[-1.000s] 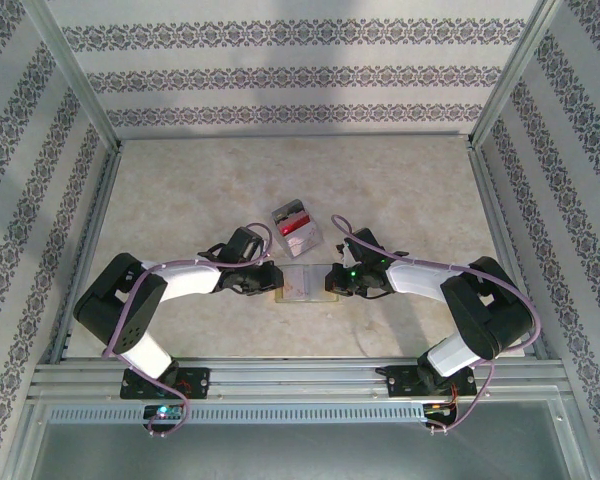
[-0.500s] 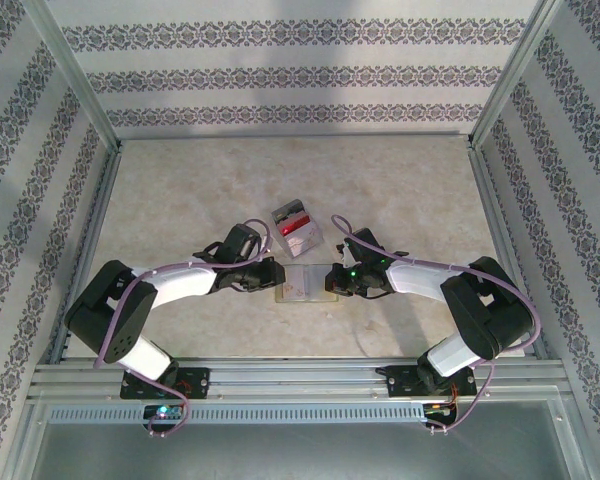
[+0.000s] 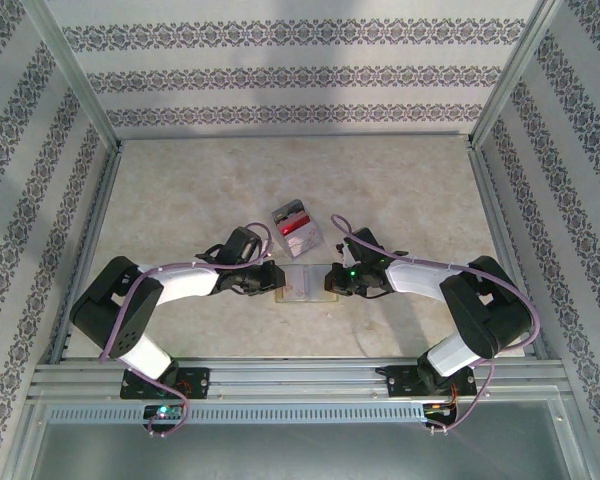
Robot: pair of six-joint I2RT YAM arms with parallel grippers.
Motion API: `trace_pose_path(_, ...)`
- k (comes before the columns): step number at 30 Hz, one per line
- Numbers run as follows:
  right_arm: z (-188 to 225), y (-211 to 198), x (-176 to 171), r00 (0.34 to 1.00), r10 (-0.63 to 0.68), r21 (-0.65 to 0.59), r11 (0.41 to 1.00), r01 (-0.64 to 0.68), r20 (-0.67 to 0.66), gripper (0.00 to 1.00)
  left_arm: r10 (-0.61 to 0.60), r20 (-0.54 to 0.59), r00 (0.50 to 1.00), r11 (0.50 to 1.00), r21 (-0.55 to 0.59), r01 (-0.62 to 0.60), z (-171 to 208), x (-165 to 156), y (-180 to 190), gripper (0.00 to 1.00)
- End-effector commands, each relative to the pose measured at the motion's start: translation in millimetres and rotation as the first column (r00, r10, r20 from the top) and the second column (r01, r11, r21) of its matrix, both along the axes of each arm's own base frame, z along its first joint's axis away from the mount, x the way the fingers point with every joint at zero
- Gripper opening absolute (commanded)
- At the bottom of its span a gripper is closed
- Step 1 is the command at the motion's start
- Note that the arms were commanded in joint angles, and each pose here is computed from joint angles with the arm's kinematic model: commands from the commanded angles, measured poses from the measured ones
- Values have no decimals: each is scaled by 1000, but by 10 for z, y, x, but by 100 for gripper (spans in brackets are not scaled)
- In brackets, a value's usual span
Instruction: Take the credit cards out of the card holder
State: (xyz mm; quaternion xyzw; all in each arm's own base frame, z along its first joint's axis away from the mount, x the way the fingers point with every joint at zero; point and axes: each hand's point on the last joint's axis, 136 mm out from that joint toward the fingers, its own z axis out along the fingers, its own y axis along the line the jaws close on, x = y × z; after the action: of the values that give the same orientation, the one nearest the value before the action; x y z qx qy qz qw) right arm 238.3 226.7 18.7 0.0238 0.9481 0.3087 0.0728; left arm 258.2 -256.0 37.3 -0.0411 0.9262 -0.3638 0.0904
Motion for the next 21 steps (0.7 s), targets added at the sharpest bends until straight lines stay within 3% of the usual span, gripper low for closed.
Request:
trace_pose_path(1, -137, -98, -36, 1000, -4, -57, 998, 2, -30, 3, -20, -15, 1000, 1000, 4, 20, -64, -57, -30, 17)
trace_pose_path(12, -103, -70, -23, 1000, 0, -44, 999, -1, -27, 3, -21, -29, 999, 1000, 16, 21, -127, -59, -27, 17)
trace_pose_path(21, 334, 138, 104, 999, 14, 86, 996, -17, 45, 7, -7, -59, 998, 998, 69, 11, -273, -105, 57, 14)
